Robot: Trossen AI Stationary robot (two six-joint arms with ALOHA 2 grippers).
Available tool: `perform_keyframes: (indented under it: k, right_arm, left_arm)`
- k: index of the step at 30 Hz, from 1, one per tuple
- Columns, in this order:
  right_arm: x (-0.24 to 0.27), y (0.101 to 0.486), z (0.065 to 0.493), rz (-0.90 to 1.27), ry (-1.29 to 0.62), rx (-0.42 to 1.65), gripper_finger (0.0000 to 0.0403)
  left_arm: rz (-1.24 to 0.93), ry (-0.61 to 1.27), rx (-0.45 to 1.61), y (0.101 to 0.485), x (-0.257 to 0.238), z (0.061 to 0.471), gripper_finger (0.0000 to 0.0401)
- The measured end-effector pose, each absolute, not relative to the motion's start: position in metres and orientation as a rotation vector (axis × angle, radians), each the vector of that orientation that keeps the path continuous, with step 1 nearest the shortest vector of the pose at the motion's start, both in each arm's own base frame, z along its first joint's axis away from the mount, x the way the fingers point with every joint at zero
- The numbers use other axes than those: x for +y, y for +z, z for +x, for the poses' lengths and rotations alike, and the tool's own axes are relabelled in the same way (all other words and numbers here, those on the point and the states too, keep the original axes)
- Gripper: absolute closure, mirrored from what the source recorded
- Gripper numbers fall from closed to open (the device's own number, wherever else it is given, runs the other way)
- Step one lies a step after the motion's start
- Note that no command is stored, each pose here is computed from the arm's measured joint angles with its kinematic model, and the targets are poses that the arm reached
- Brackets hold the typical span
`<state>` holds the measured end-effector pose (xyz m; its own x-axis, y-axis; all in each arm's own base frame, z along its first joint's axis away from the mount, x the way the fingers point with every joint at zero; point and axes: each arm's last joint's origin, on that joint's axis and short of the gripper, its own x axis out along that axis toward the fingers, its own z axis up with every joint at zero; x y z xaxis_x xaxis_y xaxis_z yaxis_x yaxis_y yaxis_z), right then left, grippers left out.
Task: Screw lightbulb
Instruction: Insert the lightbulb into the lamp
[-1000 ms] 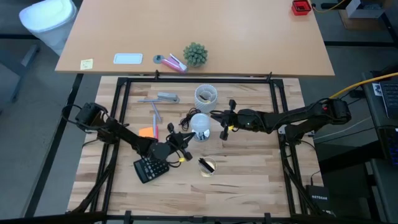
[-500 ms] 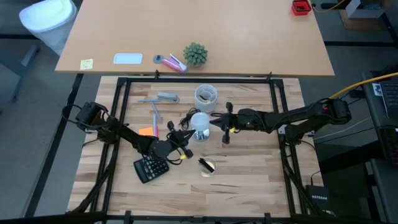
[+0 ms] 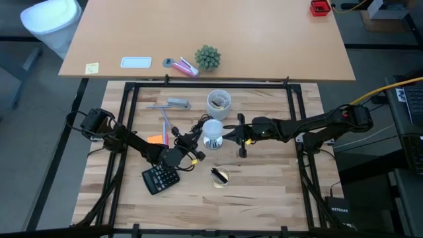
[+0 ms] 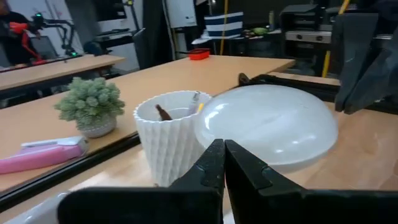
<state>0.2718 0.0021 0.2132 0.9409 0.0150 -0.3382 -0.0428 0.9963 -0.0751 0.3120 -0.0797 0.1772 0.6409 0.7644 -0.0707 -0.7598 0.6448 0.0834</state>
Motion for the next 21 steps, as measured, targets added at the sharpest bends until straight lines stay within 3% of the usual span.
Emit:
perform_keyframes:
  k: [11,21]
  right_arm:
    - [-0.008,0.225,0.266,-0.126,-0.266,0.304,0.0398]
    - [-0.018,0.212,0.277,-0.103,-0.252,0.311,0.0398]
  left_arm:
    - [0.059,0.89,0.1,0.178,-0.085,0.31,0.0398]
    - [0.052,0.68,0.123,0.177,-0.094,0.312,0.0398]
